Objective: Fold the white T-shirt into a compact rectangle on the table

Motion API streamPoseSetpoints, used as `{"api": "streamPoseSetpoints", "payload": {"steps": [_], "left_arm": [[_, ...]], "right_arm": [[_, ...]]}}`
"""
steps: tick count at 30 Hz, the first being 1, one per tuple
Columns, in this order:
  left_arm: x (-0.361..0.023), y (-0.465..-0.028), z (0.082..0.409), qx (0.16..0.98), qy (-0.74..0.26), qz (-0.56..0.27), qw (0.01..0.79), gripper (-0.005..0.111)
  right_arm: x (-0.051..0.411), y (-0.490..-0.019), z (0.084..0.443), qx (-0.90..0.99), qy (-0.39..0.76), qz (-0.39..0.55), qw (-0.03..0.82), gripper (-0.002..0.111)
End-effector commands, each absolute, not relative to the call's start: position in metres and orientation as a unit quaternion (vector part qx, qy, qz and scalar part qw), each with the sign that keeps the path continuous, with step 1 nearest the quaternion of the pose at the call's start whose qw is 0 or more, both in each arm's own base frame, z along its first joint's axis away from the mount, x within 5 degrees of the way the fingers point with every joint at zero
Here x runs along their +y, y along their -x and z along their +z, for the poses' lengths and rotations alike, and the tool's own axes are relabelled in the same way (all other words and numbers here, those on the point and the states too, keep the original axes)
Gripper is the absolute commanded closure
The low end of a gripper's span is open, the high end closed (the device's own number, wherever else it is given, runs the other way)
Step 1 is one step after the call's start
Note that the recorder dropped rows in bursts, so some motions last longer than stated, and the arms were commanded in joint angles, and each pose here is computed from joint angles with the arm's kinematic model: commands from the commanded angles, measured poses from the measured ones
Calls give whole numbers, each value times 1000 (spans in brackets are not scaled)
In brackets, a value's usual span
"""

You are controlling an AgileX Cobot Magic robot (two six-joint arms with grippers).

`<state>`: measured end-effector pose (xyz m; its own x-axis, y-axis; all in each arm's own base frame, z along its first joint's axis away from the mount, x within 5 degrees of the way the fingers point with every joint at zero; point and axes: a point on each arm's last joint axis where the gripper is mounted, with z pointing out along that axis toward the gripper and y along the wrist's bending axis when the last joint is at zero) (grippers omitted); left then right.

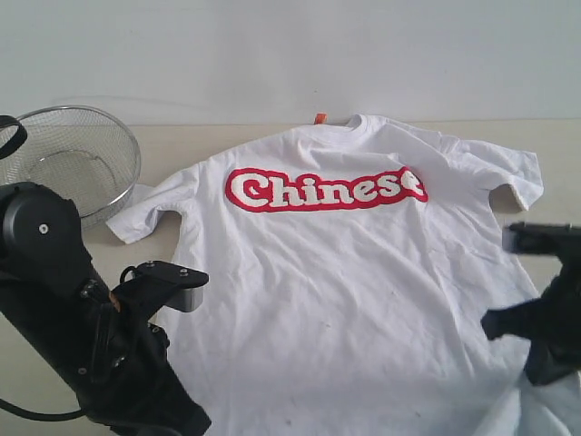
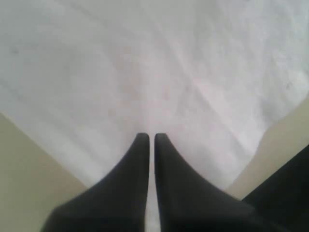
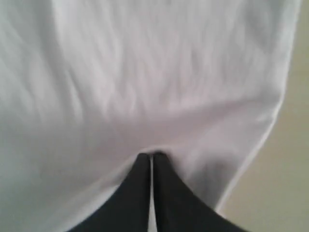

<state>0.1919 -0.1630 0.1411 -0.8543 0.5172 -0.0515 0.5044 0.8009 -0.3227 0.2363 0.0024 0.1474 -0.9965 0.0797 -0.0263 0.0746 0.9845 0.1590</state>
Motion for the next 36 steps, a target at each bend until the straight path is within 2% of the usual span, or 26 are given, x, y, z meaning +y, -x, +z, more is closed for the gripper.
{"api": "streamPoseSetpoints", "payload": {"steps": [1,6,11,14,16,19,22,26,31,36], "left_arm": [[-163,-192,143,-945,282,164,8,102],[-164,-192,143,-944,287,164,5,102],[-164,-192,143,-942,294,164,2,102],[-164,-192,143,-940,299,164,1,102],[-164,-193,143,-940,301,164,-1,102],[-164,-192,143,-939,301,164,1,102],[-164,-192,143,-939,300,165,4,102],[-164,-192,143,-940,299,166,4,102],[-164,-192,143,-940,296,169,4,102],[-165,-193,143,-941,291,171,-3,102]], "right_arm": [[-10,-267,187,989,-59,88,99,108],[-17,-295,222,991,-30,78,109,108],[-28,-325,237,982,-62,53,171,108],[-28,-329,219,992,-43,59,101,108],[-30,-332,208,994,-41,48,93,108],[-35,-344,211,985,-73,48,149,108],[-47,-366,229,971,-94,44,213,108],[-73,-399,236,966,-117,41,229,108],[-103,-451,226,960,-134,39,243,108],[-115,-493,187,961,-132,38,238,108]]}}
